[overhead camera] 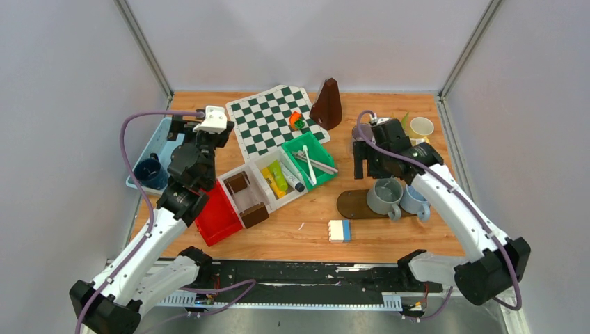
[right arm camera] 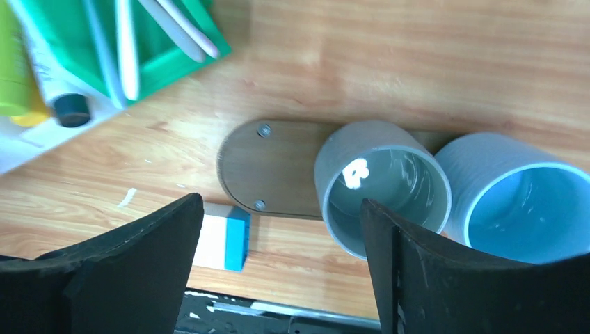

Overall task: Prepare toiletry sets of a toothbrush and toothpaste on the tray
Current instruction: Pick up the cup from the storage box.

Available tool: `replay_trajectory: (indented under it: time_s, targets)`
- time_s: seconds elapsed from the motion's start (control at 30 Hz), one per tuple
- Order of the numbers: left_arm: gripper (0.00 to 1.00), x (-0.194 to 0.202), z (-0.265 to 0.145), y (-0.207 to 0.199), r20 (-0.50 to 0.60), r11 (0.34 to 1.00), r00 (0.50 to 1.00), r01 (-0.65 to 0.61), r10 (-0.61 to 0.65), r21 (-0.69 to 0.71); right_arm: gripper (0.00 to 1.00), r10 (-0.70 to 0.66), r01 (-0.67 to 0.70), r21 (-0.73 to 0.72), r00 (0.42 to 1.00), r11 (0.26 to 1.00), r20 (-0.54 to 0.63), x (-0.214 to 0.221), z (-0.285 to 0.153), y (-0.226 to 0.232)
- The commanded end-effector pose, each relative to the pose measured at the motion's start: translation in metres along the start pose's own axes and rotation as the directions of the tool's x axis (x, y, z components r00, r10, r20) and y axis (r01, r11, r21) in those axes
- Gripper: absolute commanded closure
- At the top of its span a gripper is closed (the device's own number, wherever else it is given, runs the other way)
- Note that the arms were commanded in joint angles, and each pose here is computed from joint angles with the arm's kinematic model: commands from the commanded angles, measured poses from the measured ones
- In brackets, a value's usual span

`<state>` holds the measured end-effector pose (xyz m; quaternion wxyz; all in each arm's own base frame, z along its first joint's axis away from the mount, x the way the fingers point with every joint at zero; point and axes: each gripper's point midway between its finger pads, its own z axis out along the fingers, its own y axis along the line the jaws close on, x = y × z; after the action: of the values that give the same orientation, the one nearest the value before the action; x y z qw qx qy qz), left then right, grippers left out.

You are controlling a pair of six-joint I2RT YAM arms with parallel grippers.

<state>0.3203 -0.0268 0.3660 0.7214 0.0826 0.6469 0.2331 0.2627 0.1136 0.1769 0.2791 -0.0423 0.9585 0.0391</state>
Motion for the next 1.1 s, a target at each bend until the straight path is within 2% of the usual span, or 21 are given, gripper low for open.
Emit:
replay_trajectory:
  time_s: [0.0, 0.03, 0.13, 0.3, 0.4, 0.43, 0.53, 0.63, 0.8, 0.87, 0.97, 1.07]
  targets:
    - [0.00, -0.010, 0.002, 0.007, 0.034, 0.999, 0.999, 0.034, -0.034, -0.026, 0.10, 0.021, 0.004, -0.108, 0.973, 0.994, 0.231, -0.046, -0.046, 0.013]
    - [0.00, -0.008, 0.003, 0.005, 0.027, 0.999, 0.999, 0.034, -0.033, -0.024, 0.07, 0.035, 0.002, -0.121, 0.952, 0.993, 0.303, -0.060, -0.055, 0.014]
    - [0.00, -0.006, 0.006, -0.001, 0.013, 0.999, 0.999, 0.047, -0.046, -0.006, 0.01, 0.046, -0.011, -0.092, 0.919, 0.996, 0.391, -0.062, -0.076, 0.000]
    - [0.00, 0.007, 0.018, -0.011, -0.080, 1.000, 0.997, 0.008, -0.010, -0.024, 0.00, 0.069, -0.091, 0.012, 0.827, 0.996, 0.557, -0.067, -0.100, -0.035]
    - [0.00, 0.025, 0.025, -0.015, -0.191, 0.999, 0.981, -0.026, 0.022, -0.021, 0.00, 0.073, -0.136, 0.059, 0.793, 0.989, 0.605, -0.059, -0.104, -0.052]
    - [0.00, 0.024, 0.026, -0.013, -0.200, 0.999, 0.980, 0.003, -0.009, -0.032, 0.00, 0.070, -0.140, 0.066, 0.787, 0.988, 0.613, -0.056, -0.103, -0.055]
    - [0.00, 0.055, 0.027, -0.001, -0.313, 0.998, 0.949, 0.011, -0.027, -0.055, 0.00, 0.082, -0.157, 0.064, 0.772, 0.986, 0.631, -0.046, -0.099, -0.060]
    - [0.00, 0.080, 0.025, 0.015, -0.399, 0.991, 0.909, 0.090, -0.123, -0.102, 0.00, 0.116, -0.196, 0.050, 0.747, 0.979, 0.654, -0.037, -0.100, -0.065]
    - [0.00, 0.122, 0.015, 0.060, -0.489, 0.946, 0.822, 0.177, -0.293, -0.271, 0.00, 0.168, -0.249, 0.000, 0.653, 0.969, 0.738, -0.026, -0.115, -0.077]
    - [0.00, 0.143, 0.009, 0.075, -0.504, 0.901, 0.766, 0.226, -0.399, -0.370, 0.00, 0.177, -0.250, -0.022, 0.618, 0.968, 0.766, -0.022, -0.116, -0.078]
    - [0.00, 0.174, -0.005, 0.094, -0.526, 0.833, 0.682, 0.235, -0.508, -0.500, 0.00, 0.209, -0.265, -0.062, 0.573, 0.962, 0.792, -0.013, -0.115, -0.081]
    - [0.00, 0.196, -0.012, 0.104, -0.497, 0.744, 0.607, 0.254, -0.620, -0.618, 0.00, 0.235, -0.274, -0.100, 0.521, 0.957, 0.821, -0.007, -0.121, -0.084]
